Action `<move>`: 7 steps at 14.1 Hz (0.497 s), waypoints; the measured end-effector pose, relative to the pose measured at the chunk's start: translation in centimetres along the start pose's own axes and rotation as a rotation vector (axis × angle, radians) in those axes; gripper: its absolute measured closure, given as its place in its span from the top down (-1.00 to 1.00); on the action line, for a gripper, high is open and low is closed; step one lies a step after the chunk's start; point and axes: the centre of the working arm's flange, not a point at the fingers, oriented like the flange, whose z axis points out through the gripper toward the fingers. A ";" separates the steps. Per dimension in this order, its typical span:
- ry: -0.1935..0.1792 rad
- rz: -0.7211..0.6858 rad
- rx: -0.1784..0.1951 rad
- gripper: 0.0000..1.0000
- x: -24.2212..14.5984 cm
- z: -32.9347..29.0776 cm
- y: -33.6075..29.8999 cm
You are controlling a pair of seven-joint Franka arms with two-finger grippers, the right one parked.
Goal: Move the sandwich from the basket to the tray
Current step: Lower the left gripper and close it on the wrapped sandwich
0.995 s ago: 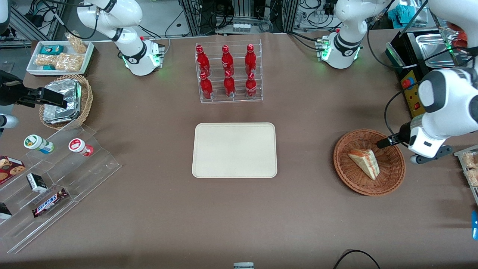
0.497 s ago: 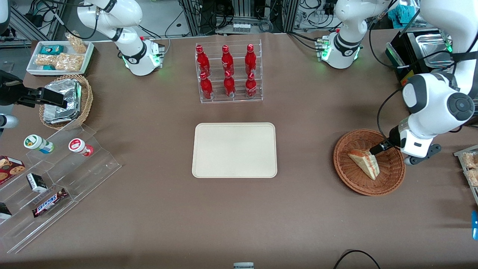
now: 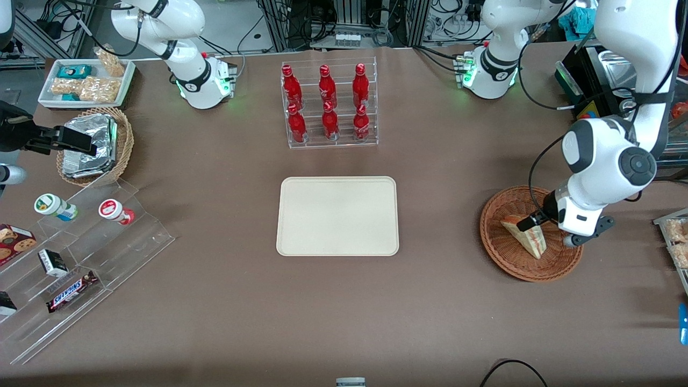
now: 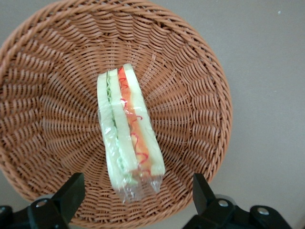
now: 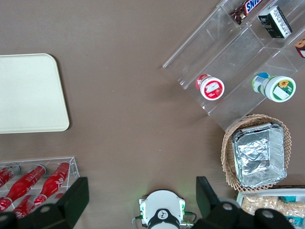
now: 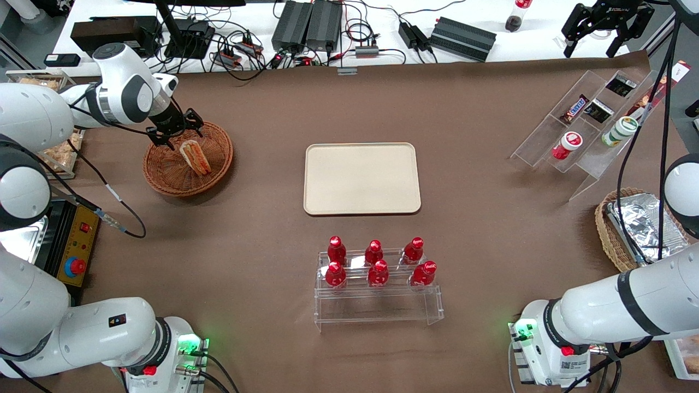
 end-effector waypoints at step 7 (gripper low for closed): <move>-0.022 -0.019 -0.005 0.94 1.3 3.2 -0.5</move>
